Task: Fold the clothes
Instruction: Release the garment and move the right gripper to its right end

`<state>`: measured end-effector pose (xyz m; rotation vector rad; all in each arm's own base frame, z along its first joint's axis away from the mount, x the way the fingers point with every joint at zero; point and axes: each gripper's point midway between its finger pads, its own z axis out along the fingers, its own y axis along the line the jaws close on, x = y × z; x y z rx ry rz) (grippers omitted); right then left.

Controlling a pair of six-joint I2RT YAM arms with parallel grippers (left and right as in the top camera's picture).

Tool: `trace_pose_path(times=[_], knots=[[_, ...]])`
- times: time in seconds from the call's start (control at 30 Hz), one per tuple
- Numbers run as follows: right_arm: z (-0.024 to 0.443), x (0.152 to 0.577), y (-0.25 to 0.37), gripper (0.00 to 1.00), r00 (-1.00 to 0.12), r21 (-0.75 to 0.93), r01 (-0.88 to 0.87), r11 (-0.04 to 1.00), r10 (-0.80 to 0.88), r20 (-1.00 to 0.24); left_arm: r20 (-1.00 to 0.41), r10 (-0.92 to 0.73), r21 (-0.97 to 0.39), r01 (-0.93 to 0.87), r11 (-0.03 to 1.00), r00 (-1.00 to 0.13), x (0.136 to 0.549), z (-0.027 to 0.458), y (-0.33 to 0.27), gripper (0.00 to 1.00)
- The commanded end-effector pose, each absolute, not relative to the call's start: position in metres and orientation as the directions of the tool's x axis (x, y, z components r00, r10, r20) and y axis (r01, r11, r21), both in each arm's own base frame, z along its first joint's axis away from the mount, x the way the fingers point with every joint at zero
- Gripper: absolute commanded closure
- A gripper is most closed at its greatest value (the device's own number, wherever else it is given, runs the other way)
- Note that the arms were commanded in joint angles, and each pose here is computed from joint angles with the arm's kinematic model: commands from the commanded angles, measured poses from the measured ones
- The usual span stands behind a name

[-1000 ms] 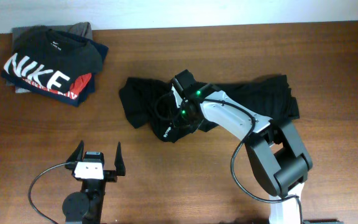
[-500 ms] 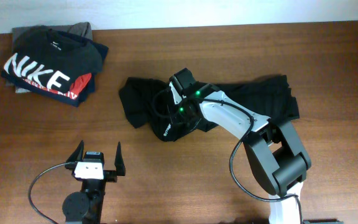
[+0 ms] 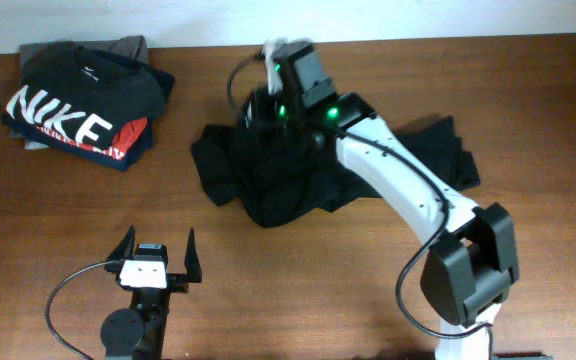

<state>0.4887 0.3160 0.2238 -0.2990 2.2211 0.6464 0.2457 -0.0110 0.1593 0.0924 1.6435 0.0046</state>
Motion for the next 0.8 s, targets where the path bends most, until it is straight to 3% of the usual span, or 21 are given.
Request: trace_pose_path(times=[0.0, 0.13, 0.17, 0.27, 0.47, 0.77], knots=[[0.252, 0.530, 0.280, 0.96, -0.535, 0.289, -0.293, 0.912, 0.094, -0.840, -0.994, 0.079, 0.074, 0.068, 0.995, -0.072, 0.246, 0.157, -0.012, 0.01], [0.229, 0.572, 0.243, 0.94, -0.464, 0.238, -0.147, 0.960, 0.145, -0.874, -0.994, 0.079, 0.074, 0.067, 0.995, -0.072, 0.246, 0.157, -0.012, 0.01], [0.214, 0.581, 0.235, 0.83, -0.469, 0.231, -0.124, 0.965, 0.148, -0.871, -0.994, 0.079, 0.074, 0.067, 0.995, -0.072, 0.246, 0.157, -0.012, 0.01], [0.171, 0.593, 0.213, 0.00, -0.529, 0.206, -0.069, 0.976, 0.139, -0.837, -0.994, 0.079, 0.074, 0.067, 0.995, -0.072, 0.246, 0.157, -0.012, 0.01], [0.138, 0.583, 0.158, 0.01, -0.648, 0.151, 0.036, 0.988, 0.138, -0.749, -0.994, 0.078, 0.073, 0.068, 0.995, -0.072, 0.246, 0.157, -0.012, 0.01], [0.230, 0.526, 0.080, 0.01, -0.663, 0.147, 0.165, 0.975, 0.220, -0.716, -0.994, 0.079, 0.074, 0.068, 0.995, -0.072, 0.246, 0.157, -0.012, 0.01]])
